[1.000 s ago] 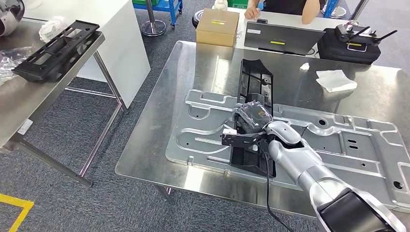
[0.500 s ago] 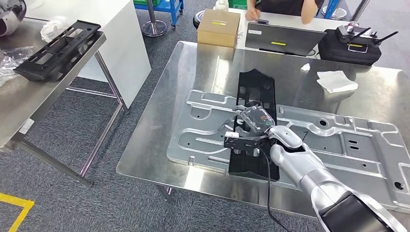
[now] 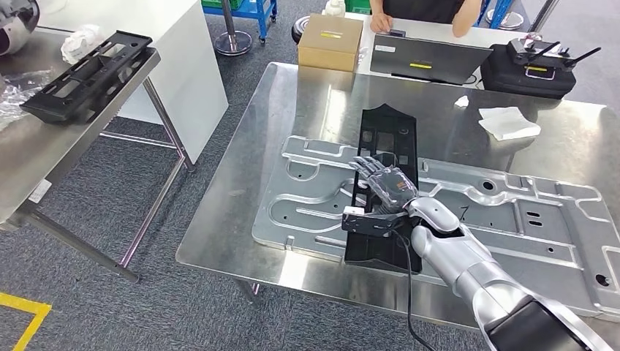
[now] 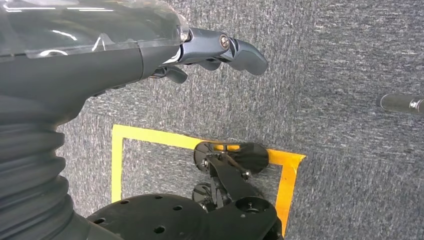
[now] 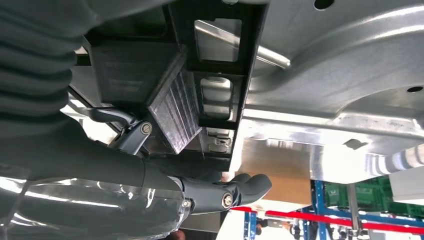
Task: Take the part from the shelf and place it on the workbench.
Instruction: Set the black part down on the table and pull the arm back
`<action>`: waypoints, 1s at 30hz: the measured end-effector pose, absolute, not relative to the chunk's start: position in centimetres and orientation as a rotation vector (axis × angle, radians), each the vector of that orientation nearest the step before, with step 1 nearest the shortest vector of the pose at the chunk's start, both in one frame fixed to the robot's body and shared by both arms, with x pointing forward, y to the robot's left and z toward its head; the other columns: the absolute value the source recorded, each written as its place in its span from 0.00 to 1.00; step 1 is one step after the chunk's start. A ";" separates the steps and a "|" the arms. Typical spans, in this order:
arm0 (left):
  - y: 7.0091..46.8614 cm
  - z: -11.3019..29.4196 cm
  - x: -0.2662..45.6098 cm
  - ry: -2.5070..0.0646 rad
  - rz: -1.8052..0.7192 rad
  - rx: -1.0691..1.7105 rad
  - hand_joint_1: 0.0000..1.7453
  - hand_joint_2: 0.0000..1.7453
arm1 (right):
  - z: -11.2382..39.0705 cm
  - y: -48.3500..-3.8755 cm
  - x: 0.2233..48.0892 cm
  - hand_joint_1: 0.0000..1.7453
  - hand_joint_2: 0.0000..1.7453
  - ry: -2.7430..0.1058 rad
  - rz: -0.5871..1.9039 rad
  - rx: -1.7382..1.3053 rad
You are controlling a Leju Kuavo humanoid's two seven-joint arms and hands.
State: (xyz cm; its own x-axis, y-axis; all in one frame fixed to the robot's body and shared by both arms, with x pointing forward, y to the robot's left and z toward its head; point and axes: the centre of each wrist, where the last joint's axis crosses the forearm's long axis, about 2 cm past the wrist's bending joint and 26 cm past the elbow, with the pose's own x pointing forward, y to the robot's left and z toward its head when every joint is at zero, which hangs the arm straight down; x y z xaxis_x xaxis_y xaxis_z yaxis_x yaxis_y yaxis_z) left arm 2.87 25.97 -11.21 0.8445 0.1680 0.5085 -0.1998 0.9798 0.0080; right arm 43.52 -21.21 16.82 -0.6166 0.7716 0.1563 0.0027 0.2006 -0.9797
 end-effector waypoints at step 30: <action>26.6 -11.2 2.9 -0.561 0.238 0.063 0.00 0.00 | 16.6 -23.2 43.7 0.00 0.00 -1.786 1.514 -0.812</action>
State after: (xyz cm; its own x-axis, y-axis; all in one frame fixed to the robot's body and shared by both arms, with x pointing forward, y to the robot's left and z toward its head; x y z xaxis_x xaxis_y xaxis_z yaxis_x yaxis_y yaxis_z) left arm 2.86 26.55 -11.25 0.8199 0.2059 0.5342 -0.2404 0.9707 -0.0051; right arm 43.66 -23.16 16.60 -0.5962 0.7983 0.0859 0.0461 0.1408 -0.9890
